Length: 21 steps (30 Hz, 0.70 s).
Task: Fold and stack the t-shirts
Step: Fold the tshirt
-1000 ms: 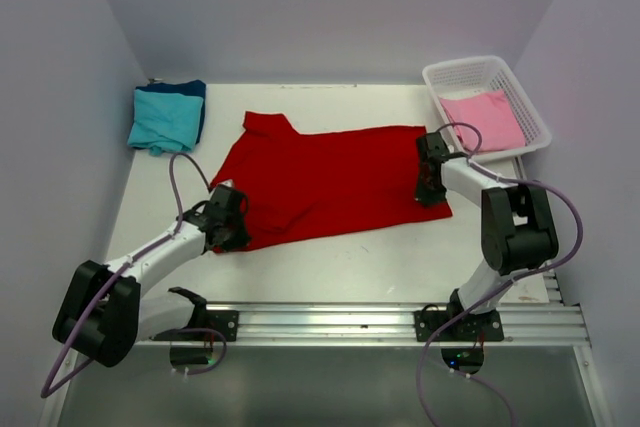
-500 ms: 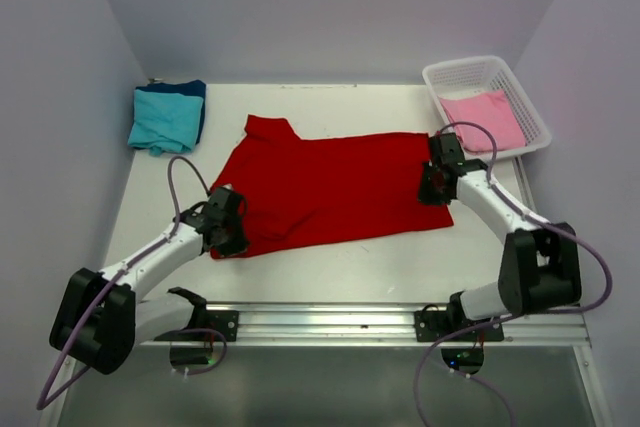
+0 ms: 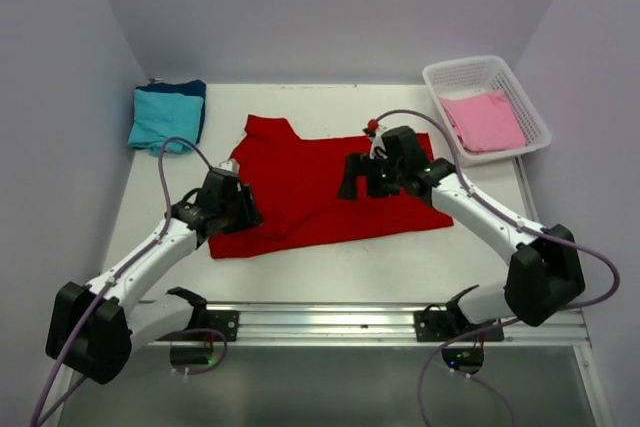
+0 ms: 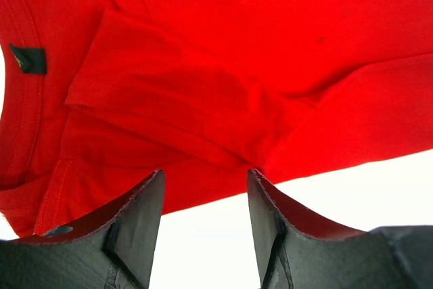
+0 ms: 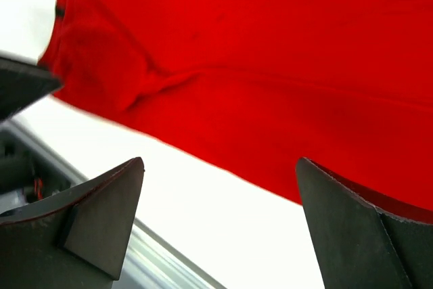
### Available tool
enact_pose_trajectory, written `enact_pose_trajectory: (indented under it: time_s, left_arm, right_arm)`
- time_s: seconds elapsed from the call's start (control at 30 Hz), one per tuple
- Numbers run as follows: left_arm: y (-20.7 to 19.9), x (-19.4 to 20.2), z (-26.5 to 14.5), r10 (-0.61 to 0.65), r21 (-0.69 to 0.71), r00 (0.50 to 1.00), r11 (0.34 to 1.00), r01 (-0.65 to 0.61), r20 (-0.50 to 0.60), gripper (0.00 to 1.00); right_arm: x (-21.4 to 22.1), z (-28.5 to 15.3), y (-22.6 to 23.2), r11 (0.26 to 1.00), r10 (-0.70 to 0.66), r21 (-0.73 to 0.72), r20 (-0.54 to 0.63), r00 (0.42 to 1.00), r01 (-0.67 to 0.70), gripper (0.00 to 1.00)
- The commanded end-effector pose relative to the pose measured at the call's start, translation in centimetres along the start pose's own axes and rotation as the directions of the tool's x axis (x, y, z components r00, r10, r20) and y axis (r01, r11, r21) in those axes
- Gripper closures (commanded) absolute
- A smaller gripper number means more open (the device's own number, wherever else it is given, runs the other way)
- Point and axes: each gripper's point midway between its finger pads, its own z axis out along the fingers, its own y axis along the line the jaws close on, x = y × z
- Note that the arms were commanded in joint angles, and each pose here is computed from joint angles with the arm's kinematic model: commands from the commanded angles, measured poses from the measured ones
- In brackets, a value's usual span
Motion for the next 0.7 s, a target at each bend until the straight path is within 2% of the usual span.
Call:
enact_pose_trajectory:
  time_s: [0.0, 0.17, 0.3, 0.4, 0.43, 0.47, 0.5, 0.53, 0.57, 0.67]
  left_arm:
    - [0.3, -0.6, 1.2, 0.021, -0.031, 1.0, 0.999, -0.021, 0.006, 0.44]
    - [0.5, -0.9, 1.3, -0.019, -0.031, 0.999, 0.999, 0.021, 0.046, 0.45]
    - [0.5, -2.0, -0.2, -0.031, -0.026, 0.993, 0.999, 0.034, 0.113, 0.46]
    - [0.5, -2.7, -1.2, -0.037, -0.023, 0.988, 0.999, 0.04, 0.15, 0.48]
    - [0.4, -2.8, -1.4, -0.041, -0.017, 0.986, 0.999, 0.044, 0.159, 0.48]
    - [0.3, -2.8, -1.5, -0.044, -0.012, 0.986, 0.999, 0.047, 0.161, 0.48]
    - [0.2, -2.8, -1.6, -0.048, -0.008, 0.986, 0.999, 0.05, 0.162, 0.49]
    - [0.2, -2.9, -1.6, -0.051, -0.006, 0.985, 0.999, 0.053, 0.164, 0.49]
    - [0.2, -2.9, -1.7, -0.053, -0.003, 0.985, 0.999, 0.054, 0.167, 0.49]
    - [0.3, -2.9, -2.0, -0.057, -0.005, 0.983, 0.998, 0.058, 0.177, 0.49]
  right_arm:
    - [0.4, 1.7, 4.7, 0.994, -0.037, -0.102, -0.026, 0.999, 0.034, 0.01]
    - [3.8, 4.2, 10.1, 0.982, -0.134, -0.149, -0.094, 0.987, 0.119, 0.01]
    - [5.7, 6.1, 11.0, 0.981, -0.163, -0.131, -0.142, 0.976, 0.145, 0.01]
    - [6.0, 6.8, 11.9, 0.98, -0.174, -0.129, -0.159, 0.972, 0.154, 0.14]
    - [6.4, 7.4, 12.5, 0.978, -0.192, -0.116, -0.179, 0.965, 0.173, 0.26]
    - [6.8, 7.9, 12.7, 0.976, -0.209, -0.105, -0.196, 0.958, 0.191, 0.29]
    - [7.0, 8.3, 12.9, 0.972, -0.23, -0.087, -0.203, 0.952, 0.216, 0.3]
    - [8.5, 9.3, 12.1, 0.963, -0.268, -0.043, -0.26, 0.928, 0.266, 0.3]
    - [7.8, 9.4, 13.5, 0.947, -0.318, -0.025, -0.228, 0.92, 0.321, 0.29]
    - [8.6, 10.7, 14.0, 0.904, -0.401, 0.037, -0.265, 0.877, 0.425, 0.29]
